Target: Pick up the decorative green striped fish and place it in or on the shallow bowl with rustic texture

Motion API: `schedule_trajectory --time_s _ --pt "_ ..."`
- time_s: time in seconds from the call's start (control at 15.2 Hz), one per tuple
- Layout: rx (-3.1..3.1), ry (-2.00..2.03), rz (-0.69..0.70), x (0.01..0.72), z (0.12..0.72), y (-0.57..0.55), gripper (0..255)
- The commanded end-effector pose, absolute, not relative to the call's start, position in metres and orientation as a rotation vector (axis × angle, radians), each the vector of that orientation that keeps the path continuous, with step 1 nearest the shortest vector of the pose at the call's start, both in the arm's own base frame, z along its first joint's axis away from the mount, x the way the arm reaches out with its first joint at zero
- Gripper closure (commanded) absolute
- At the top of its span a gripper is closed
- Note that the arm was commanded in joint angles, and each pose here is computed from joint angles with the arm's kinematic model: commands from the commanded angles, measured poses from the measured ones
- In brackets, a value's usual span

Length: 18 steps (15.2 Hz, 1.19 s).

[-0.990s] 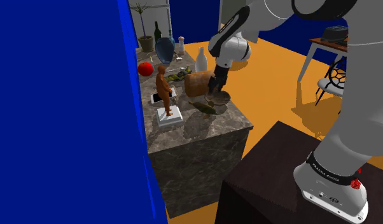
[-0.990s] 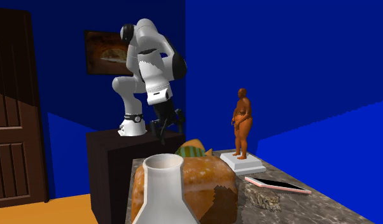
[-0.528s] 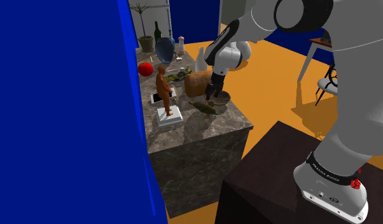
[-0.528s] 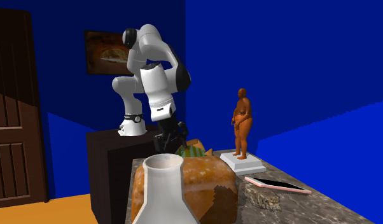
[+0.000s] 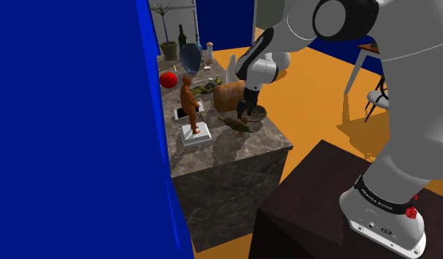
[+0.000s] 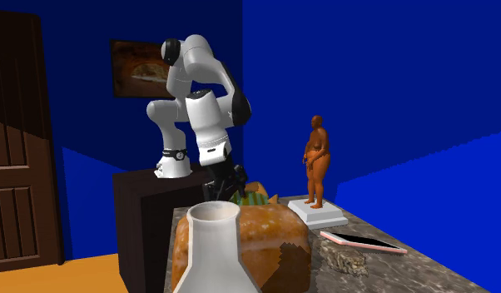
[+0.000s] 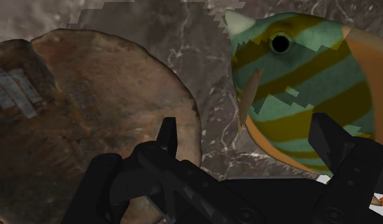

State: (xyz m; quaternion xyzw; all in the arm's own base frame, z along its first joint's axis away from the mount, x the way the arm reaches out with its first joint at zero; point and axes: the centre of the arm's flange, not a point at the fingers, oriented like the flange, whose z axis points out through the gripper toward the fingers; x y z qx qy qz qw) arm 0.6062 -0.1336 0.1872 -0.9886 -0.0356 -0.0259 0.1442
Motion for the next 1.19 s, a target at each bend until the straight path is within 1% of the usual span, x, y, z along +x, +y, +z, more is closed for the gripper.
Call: schedule_trajectory --time_s 0.0,0.07,0.13,0.73,1.12 --pt "-2.849 -0.102 -0.075 0.606 0.187 -0.134 0" --pt "-2.849 -0.102 -0.075 0.606 0.187 -0.134 0" --pt "-2.849 -0.102 -0.075 0.606 0.187 -0.134 255" --pt "-2.849 -0.102 -0.075 0.606 0.187 -0.134 255" --pt "-2.849 -0.102 -0.075 0.606 0.219 -0.134 255"
